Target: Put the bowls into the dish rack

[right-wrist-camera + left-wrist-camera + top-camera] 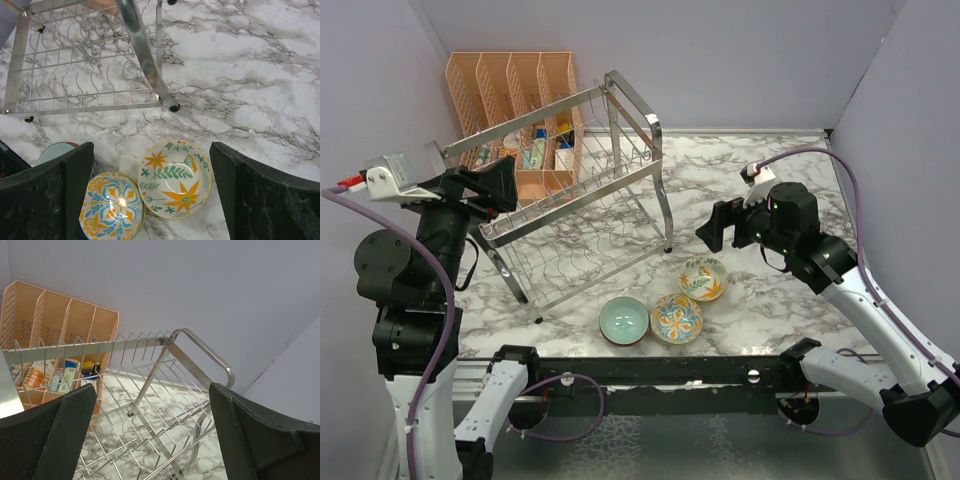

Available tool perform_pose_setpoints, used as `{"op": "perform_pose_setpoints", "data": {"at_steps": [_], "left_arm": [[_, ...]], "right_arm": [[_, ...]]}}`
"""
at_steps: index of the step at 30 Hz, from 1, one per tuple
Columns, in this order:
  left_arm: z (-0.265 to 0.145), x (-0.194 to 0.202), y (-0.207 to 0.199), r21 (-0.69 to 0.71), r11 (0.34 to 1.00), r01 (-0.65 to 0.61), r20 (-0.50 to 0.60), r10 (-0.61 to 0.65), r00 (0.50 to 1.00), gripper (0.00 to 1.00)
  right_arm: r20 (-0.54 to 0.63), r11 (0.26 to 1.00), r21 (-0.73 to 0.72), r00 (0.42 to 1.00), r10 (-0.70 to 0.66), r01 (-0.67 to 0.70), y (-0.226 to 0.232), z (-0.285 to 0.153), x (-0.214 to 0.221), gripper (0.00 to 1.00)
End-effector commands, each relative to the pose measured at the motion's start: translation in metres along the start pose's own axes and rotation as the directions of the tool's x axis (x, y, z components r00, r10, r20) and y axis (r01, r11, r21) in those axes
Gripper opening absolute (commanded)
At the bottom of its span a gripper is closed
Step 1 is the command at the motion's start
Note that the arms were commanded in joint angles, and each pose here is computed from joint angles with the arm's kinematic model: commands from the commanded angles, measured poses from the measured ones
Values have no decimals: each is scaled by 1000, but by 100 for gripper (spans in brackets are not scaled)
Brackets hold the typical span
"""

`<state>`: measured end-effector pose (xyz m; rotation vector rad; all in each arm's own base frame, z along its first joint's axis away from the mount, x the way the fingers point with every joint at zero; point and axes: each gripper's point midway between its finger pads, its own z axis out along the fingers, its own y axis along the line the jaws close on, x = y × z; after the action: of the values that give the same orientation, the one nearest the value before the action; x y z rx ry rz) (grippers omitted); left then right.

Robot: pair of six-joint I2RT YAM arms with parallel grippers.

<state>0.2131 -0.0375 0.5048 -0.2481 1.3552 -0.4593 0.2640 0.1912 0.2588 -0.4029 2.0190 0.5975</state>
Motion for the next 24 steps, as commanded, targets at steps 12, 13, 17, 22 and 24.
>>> {"op": "perform_pose_setpoints", "data": {"at_steps": [12,13,17,22,24], "left_arm": [[-12,-8,-44,238,968,-86,3,88,996,99],[-13,-7,-47,260,961,-95,0,98,995,99],[-10,1,-53,303,948,-98,-40,115,993,99],[-9,11,-51,308,946,-102,-75,131,989,99],[-10,8,-48,289,951,-109,-70,135,988,99]], "right_arm": [[-14,1000,1,1000,-9,9,0,-8,4,99],[-15,1000,-1,1000,-11,11,0,-9,4,99],[-11,1000,-1,1000,-19,19,0,-11,5,99],[-55,995,-99,998,-2,-4,17,-13,17,93],[-73,990,-140,997,9,-19,24,-14,23,89]]}}
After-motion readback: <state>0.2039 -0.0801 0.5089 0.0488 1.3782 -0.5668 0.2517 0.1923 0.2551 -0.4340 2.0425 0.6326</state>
